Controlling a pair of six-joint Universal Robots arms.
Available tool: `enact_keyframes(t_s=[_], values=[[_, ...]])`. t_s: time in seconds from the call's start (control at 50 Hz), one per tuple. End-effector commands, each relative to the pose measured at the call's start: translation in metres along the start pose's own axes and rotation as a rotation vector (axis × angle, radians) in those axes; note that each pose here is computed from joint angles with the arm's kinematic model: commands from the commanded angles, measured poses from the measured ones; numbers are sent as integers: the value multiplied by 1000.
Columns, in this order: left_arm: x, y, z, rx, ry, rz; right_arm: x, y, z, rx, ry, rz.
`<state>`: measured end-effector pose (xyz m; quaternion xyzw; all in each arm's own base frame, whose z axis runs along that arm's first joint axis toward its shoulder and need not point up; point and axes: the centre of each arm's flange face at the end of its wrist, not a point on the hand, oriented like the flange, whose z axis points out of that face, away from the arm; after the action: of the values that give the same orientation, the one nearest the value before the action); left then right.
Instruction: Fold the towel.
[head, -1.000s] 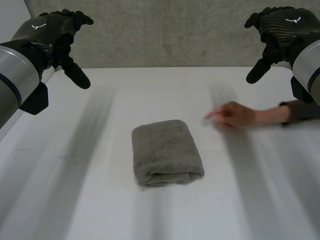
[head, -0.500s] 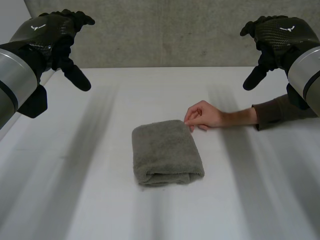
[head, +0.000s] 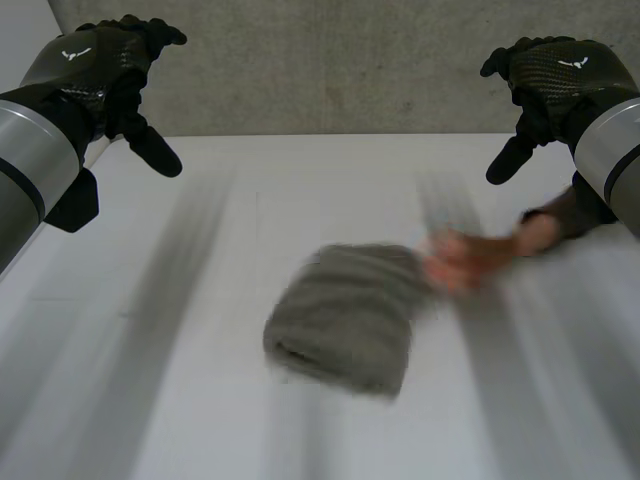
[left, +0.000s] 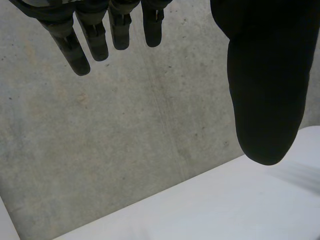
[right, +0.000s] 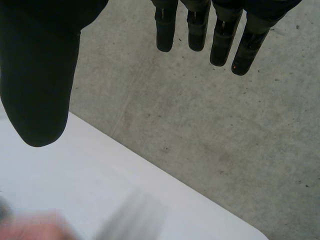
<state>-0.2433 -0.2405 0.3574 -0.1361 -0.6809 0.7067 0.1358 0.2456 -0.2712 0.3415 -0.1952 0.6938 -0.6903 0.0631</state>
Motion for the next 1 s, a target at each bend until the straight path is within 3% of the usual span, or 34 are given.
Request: enact_keyframes(t_s=[0.02, 1.0], values=[[-1, 1, 1, -2, -2, 0, 0, -2, -1, 8, 0, 0], [3, 12, 7, 11, 19, 9, -3, 1, 0, 5, -13, -3]])
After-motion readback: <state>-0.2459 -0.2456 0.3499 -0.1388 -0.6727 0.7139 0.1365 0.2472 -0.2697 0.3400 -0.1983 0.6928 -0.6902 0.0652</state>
